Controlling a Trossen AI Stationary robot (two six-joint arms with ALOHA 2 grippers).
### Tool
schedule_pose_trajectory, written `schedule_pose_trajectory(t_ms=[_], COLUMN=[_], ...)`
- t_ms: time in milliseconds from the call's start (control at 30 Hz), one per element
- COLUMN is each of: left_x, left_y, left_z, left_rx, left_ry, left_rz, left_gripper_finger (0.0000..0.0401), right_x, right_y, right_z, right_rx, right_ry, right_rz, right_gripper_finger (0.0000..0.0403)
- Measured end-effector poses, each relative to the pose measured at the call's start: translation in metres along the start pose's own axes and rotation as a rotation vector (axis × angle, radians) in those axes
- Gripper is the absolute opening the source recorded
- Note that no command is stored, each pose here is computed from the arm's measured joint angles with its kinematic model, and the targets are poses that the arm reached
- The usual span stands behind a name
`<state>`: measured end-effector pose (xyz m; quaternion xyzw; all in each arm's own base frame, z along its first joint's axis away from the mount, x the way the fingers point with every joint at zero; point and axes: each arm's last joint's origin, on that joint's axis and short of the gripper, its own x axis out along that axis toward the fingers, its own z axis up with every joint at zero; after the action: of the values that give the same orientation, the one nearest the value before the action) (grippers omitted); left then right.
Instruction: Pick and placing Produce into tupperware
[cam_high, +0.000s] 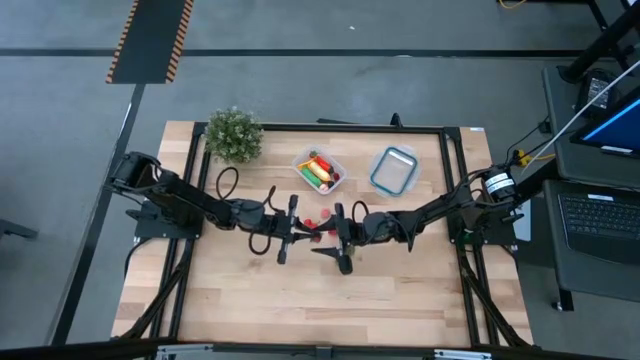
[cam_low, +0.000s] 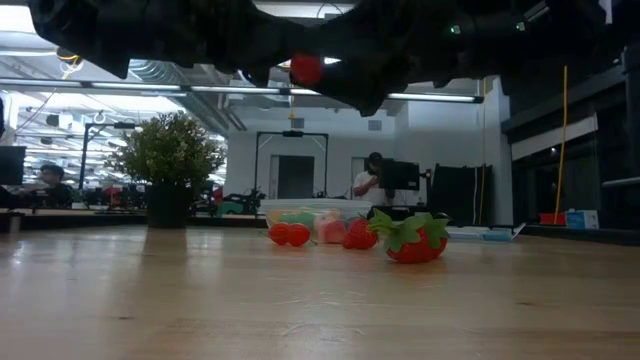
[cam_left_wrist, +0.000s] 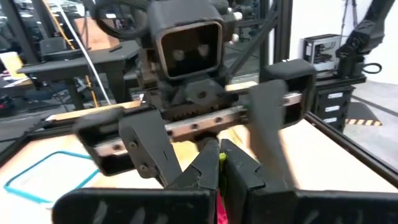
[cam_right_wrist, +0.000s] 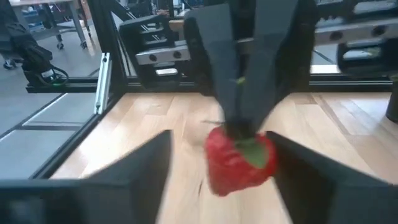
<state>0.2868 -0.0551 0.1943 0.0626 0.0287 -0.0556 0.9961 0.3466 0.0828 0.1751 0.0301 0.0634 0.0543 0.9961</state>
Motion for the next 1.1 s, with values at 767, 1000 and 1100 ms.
schedule_pose_trajectory(t_ms=[767, 1000, 1100], left_x=[-0.029, -0.03, -0.03], left_y=[0.009, 0.01, 0.014], left_z=[0.023, 0.018, 0.018], left_rx=[0.017, 0.035, 0.033], left_ry=[0.13, 0.177, 0.184], left_rz=[0.07, 0.119, 0.129], left_gripper_finger=[0.0, 0.0, 0.0], right_x=[-0.001, -0.01, -0.025], right_y=[0.0, 0.002, 0.008], right_z=[-0.003, -0.001, 0.005], right_rx=[-0.023, -0.026, -0.027], right_ry=[0.041, 0.053, 0.047], right_rz=[-0.012, -0.002, 0.018], right_gripper_finger=[0.0373, 0.0374, 0.0374])
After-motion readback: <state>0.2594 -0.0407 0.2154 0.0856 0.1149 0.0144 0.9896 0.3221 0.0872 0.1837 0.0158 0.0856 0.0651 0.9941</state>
